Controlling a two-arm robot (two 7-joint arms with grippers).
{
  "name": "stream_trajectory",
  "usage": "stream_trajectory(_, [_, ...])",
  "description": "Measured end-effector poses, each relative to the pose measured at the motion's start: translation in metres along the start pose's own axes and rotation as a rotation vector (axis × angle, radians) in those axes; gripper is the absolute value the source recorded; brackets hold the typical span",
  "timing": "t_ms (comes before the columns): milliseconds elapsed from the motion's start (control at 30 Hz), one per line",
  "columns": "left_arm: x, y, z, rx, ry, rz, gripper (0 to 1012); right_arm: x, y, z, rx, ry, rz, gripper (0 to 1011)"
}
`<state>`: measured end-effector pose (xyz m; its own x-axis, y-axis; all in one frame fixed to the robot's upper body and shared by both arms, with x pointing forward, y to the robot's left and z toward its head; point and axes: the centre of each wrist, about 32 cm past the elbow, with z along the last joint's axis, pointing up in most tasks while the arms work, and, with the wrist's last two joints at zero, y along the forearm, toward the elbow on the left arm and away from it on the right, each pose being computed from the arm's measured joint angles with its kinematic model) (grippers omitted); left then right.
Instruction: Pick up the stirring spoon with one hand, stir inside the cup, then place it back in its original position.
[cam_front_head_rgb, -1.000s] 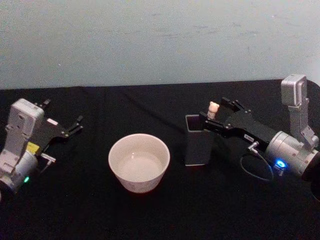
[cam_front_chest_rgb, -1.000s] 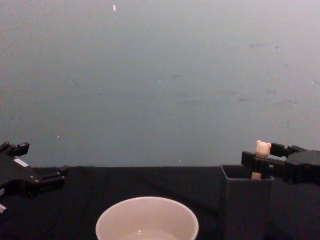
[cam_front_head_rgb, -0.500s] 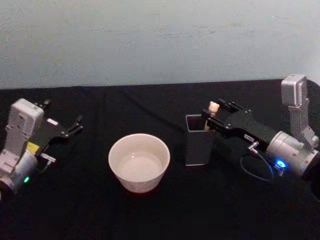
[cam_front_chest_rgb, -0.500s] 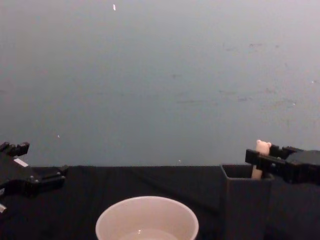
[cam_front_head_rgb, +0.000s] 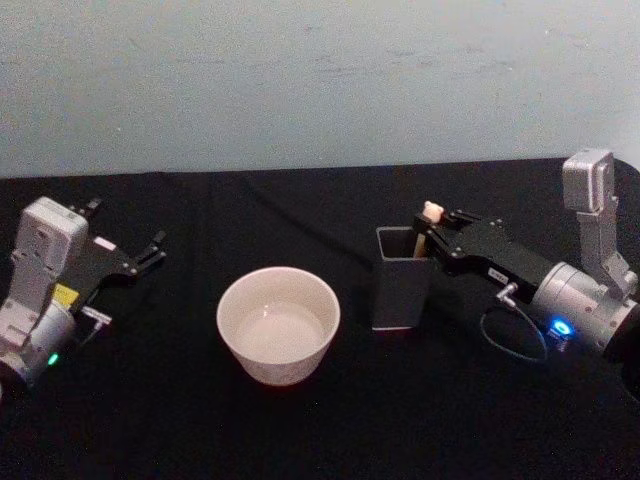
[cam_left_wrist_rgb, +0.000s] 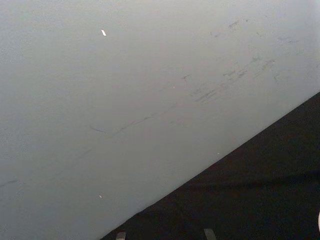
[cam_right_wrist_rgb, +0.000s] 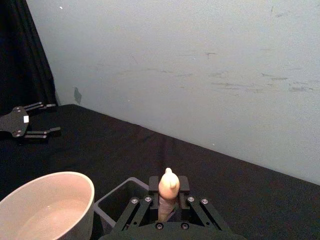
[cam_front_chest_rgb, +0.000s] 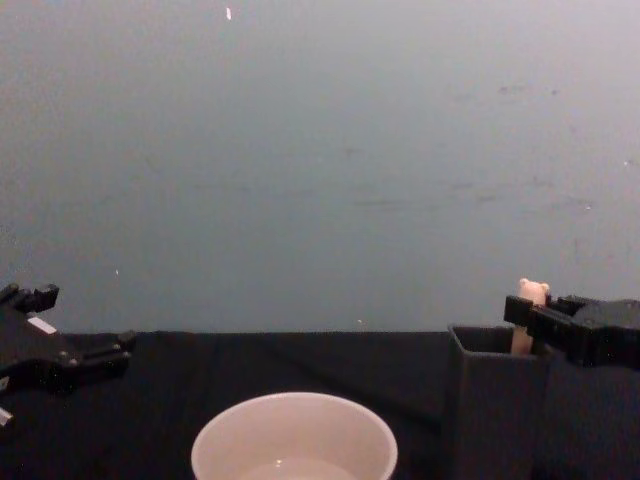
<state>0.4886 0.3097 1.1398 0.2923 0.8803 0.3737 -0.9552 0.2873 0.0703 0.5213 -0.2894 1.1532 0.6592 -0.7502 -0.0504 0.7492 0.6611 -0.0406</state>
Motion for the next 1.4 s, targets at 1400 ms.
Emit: stream_trajectory(1400, [0.0, 0.0, 0.0, 0.0, 0.0, 0.0, 1001, -0.003, -0.004, 0.031, 0.098, -0.002, 0.06, 218])
